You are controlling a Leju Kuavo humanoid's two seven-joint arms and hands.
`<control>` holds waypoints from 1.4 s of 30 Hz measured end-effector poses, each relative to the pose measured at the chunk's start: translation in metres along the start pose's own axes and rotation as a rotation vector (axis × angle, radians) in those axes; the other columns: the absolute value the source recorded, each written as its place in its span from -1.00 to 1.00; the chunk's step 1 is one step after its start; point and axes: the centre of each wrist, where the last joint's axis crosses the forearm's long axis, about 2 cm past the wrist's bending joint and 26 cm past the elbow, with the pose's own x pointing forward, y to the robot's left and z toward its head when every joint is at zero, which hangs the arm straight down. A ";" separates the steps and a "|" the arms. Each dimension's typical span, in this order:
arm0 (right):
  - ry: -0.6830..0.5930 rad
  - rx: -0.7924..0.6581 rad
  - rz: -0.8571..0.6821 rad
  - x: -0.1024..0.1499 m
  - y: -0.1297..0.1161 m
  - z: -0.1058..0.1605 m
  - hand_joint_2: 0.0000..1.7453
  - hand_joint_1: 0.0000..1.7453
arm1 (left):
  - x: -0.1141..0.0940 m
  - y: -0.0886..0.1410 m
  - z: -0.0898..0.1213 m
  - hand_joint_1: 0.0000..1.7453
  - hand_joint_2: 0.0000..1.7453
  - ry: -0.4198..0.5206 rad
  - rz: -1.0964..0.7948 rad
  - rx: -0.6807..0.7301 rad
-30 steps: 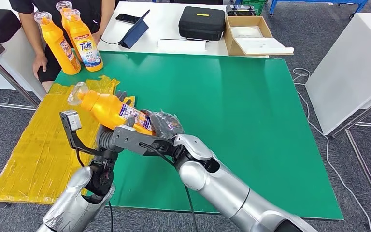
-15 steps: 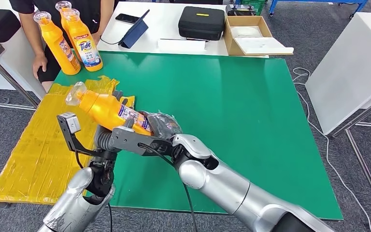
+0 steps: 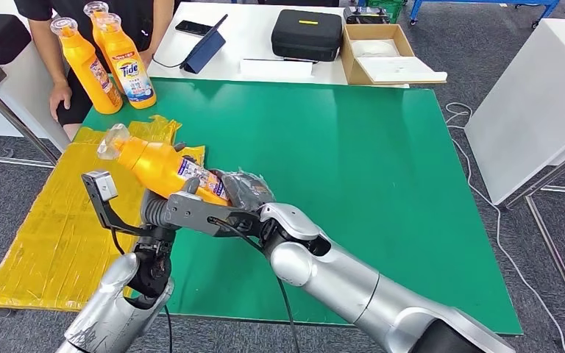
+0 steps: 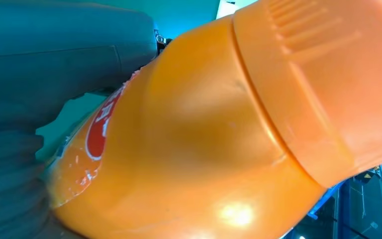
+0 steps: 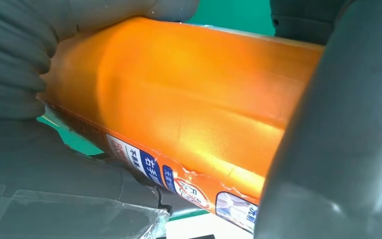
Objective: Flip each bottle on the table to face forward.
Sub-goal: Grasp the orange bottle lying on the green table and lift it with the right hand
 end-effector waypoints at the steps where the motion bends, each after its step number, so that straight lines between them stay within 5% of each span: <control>1: 0.000 0.001 0.001 0.000 0.000 0.000 1.00 1.00 | 0.000 0.000 0.000 1.00 1.00 0.000 0.000 0.001; 25: -0.010 0.020 0.022 0.004 -0.003 -0.001 1.00 1.00 | 0.005 0.005 0.002 1.00 1.00 -0.018 0.015 0.023; 26: -0.010 0.021 0.022 0.004 -0.003 -0.001 1.00 0.52 | 0.006 0.005 0.002 1.00 1.00 -0.019 0.015 0.023; 29: -0.011 0.026 0.025 0.004 -0.003 -0.001 -0.50 -0.99 | 0.006 0.005 0.002 1.00 1.00 -0.022 0.015 0.025; 30: -0.012 0.034 0.029 0.004 -0.001 -0.001 -1.00 -1.00 | 0.007 0.006 0.001 1.00 1.00 -0.025 0.015 0.029; 42: -0.010 0.107 0.073 0.003 0.018 0.001 -1.00 -1.00 | 0.023 0.025 -0.009 1.00 1.00 -0.066 -0.009 0.087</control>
